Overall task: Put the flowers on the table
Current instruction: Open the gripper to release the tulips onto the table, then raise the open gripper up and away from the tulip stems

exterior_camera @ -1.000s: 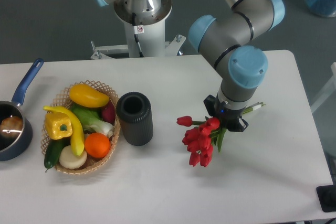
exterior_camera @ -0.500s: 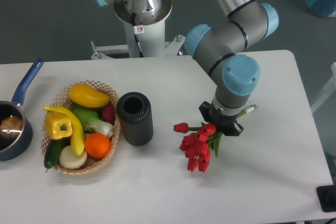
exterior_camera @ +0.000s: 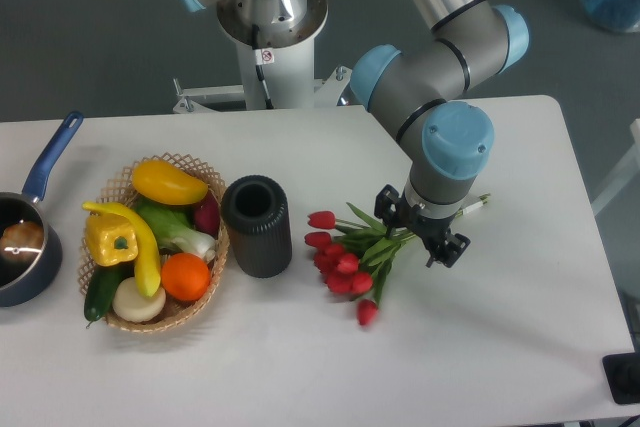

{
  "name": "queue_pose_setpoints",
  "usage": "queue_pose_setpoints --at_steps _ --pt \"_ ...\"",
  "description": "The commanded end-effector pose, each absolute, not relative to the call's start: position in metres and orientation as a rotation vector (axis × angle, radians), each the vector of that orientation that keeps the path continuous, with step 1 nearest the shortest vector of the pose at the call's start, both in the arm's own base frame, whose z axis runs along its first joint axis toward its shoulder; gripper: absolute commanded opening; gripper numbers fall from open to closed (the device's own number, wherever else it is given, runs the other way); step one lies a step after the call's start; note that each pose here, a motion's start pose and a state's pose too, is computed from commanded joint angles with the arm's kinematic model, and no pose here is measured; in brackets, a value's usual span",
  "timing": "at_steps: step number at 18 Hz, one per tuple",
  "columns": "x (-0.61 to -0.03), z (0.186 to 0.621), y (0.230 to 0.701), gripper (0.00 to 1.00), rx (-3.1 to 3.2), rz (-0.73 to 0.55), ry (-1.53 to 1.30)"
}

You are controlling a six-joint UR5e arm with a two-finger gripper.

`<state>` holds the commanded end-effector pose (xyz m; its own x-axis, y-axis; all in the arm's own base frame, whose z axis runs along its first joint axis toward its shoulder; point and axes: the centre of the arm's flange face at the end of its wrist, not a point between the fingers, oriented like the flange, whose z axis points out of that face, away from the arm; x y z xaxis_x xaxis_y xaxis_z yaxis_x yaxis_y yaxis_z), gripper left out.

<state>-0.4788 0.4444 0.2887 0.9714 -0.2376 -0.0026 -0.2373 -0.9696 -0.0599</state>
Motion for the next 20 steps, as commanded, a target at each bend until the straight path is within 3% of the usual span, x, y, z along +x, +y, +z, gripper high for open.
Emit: queue_pose_setpoints --at_steps 5,16,20 --pt "-0.494 0.313 0.431 1.00 -2.967 0.013 0.373" --pt "-0.539 0.365 0.405 1.00 -2.985 0.211 0.358" --pt "-0.555 0.361 0.391 1.00 -3.004 0.223 0.411"
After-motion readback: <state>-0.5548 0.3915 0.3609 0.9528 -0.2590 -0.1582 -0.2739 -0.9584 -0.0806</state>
